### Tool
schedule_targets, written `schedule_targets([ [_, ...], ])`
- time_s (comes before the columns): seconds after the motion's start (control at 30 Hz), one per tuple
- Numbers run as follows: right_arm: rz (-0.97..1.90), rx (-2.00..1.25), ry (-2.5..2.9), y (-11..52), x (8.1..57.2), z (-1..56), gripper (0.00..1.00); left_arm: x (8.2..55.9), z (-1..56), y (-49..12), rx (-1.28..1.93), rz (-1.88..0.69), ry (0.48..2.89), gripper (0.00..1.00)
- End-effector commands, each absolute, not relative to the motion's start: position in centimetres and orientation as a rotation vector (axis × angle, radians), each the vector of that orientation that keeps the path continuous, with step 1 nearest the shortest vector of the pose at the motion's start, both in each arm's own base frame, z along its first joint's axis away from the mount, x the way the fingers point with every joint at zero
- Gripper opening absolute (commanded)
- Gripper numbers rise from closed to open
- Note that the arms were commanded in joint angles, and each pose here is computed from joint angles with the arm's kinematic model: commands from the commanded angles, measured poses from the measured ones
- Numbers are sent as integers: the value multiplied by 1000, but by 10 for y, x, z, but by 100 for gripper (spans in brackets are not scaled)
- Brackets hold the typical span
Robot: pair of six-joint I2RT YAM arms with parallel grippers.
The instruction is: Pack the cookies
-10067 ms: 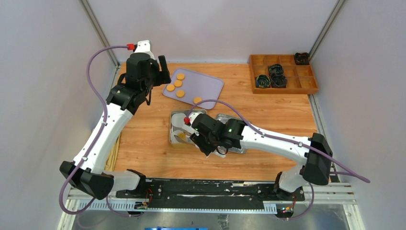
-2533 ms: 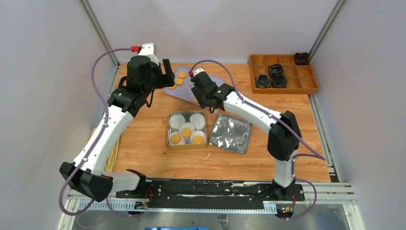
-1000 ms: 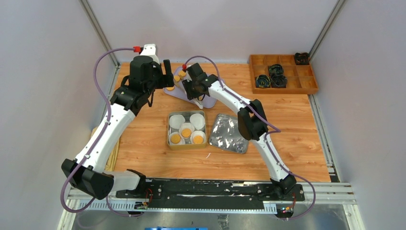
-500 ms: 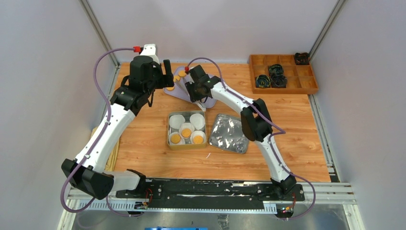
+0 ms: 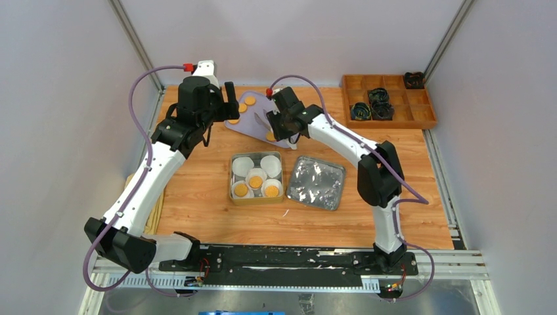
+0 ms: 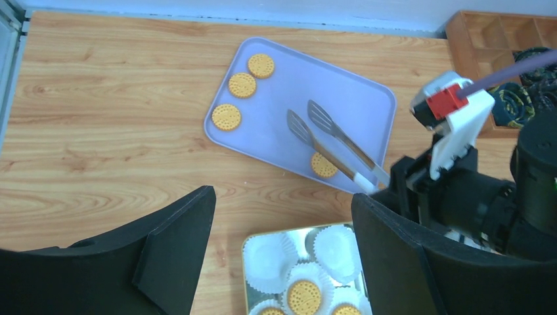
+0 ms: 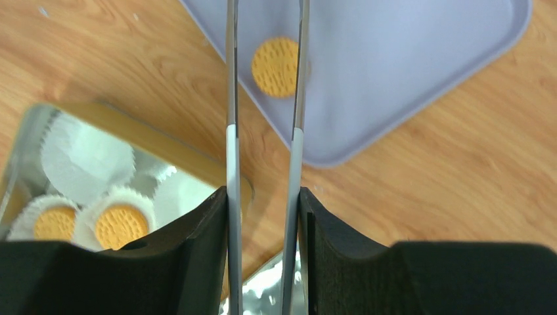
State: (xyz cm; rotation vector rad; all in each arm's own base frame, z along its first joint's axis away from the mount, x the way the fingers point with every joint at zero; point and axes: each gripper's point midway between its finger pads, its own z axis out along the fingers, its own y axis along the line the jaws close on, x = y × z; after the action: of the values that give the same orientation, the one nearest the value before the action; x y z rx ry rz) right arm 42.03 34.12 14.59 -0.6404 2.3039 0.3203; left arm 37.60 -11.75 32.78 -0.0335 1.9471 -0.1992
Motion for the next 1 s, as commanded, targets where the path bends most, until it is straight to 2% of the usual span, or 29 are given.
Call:
schedule_targets([
  [0.0, 234, -651, 2346, 306, 395, 147, 13, 374, 322, -123, -25, -230, 1960, 81],
  [0.07, 217, -647, 2365, 296, 384, 144, 18, 375, 321, -125, -23, -242, 1962, 82],
  [0.3, 271, -650, 2436, 285, 351, 132, 21, 376, 322, -130, -22, -271, 1961, 81],
  [0.43, 289, -652, 2460, 287, 342, 126, 26, 375, 321, -130, -25, -277, 1963, 81],
  [0.63, 334, -660, 2469, 297, 328, 127, 42, 373, 325, -131, -24, -286, 1953, 81],
  [0.97, 341, -666, 2478, 296, 315, 131, 53, 372, 327, -130, -23, -287, 1950, 81],
])
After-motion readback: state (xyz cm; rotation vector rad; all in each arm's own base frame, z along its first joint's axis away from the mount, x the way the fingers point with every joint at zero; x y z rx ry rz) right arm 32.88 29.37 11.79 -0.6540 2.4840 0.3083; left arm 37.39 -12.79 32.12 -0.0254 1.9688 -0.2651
